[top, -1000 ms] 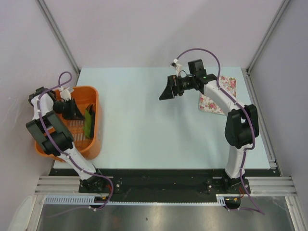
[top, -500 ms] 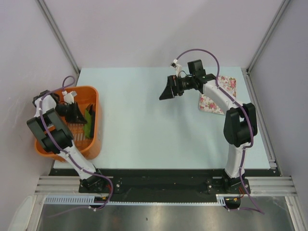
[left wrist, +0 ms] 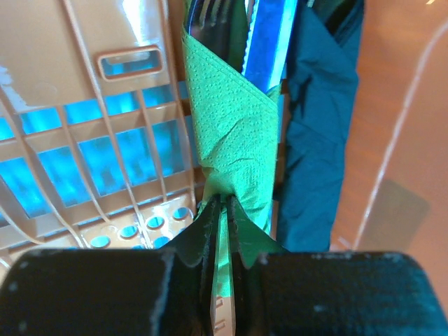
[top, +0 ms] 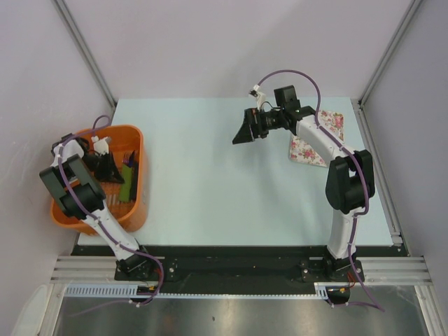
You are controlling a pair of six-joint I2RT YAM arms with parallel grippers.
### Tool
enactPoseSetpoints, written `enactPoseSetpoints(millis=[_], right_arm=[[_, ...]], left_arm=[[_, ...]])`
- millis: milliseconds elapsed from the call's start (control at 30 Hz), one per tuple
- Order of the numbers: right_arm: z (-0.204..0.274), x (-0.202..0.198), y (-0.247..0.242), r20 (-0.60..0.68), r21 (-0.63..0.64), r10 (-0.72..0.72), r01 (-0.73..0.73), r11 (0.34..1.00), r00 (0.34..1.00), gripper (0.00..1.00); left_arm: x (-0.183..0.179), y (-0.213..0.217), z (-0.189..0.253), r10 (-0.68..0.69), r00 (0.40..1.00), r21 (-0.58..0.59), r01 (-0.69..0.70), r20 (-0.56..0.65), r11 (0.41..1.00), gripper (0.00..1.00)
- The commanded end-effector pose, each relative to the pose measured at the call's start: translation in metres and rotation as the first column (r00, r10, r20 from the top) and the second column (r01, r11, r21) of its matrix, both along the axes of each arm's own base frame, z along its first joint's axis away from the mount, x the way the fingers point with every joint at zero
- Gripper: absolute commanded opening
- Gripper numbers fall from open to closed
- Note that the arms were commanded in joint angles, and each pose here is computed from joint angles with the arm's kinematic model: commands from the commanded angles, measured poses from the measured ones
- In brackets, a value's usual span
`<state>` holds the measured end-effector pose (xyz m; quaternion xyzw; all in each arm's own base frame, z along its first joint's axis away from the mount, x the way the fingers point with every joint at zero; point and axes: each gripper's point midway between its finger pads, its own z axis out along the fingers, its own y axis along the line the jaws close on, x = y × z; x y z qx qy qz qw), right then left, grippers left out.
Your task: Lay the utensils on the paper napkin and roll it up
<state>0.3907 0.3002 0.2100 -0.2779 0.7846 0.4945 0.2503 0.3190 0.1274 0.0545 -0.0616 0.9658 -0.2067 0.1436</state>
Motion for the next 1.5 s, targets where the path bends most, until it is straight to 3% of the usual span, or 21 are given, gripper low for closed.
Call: enactPoseSetpoints(millis=[0,267,500,933,1133,1167,1233,1267,1367,1467], right_arm=[[0.017,0.008,0.002,0.049,0.021,0.003,-0.004,1.000,0.999,1.00],[0.017,0.007,0.001,0.053,0.015,0.001,-0.002,1.000,0.999,1.00],[0.017,0.005,0.004,0.054,0.018,0.011,-0.012,1.000,0.998,1.00],[0.027,0.002,0.003,0.081,0.024,0.001,-0.003,1.000,0.997,1.00],[0.046,0.005,-0.011,0.134,0.020,-0.046,0.044,0.999,0.990,1.00],[0.045,0.005,-0.014,0.136,0.013,-0.056,0.055,0.998,0.989,1.00],[0.057,0.006,-0.025,0.170,0.011,-0.091,0.090,0.996,0.981,1.00],[0.062,0.009,-0.034,0.187,0.011,-0.111,0.111,0.994,0.976,1.00],[0.078,0.012,-0.059,0.248,0.003,-0.172,0.177,0.984,0.953,1.00],[0.091,0.006,-0.083,0.279,-0.002,-0.234,0.244,0.970,0.931,1.00]], left_arm=[[0.001,-0.002,-0.012,0.016,1.000,-0.013,-0.017,-0.019,1.000,0.11],[0.004,-0.008,0.001,0.021,1.000,-0.034,-0.021,0.014,0.999,0.15],[0.006,-0.013,0.026,0.035,0.996,-0.034,-0.032,0.081,0.999,0.29],[0.026,-0.008,0.092,0.050,0.968,0.024,-0.058,0.248,0.998,0.36],[0.044,-0.032,0.162,-0.012,0.909,0.059,-0.014,0.416,0.998,0.53],[0.045,-0.038,0.171,-0.023,0.903,0.059,-0.003,0.430,0.998,0.69],[0.051,-0.054,0.199,-0.061,0.873,0.074,0.029,0.483,0.997,0.73],[0.053,-0.060,0.210,-0.073,0.860,0.073,0.042,0.505,0.996,0.84],[0.055,-0.081,0.246,-0.121,0.813,0.116,0.066,0.569,0.991,1.00],[0.055,-0.107,0.268,-0.164,0.782,0.156,0.087,0.601,0.984,1.00]])
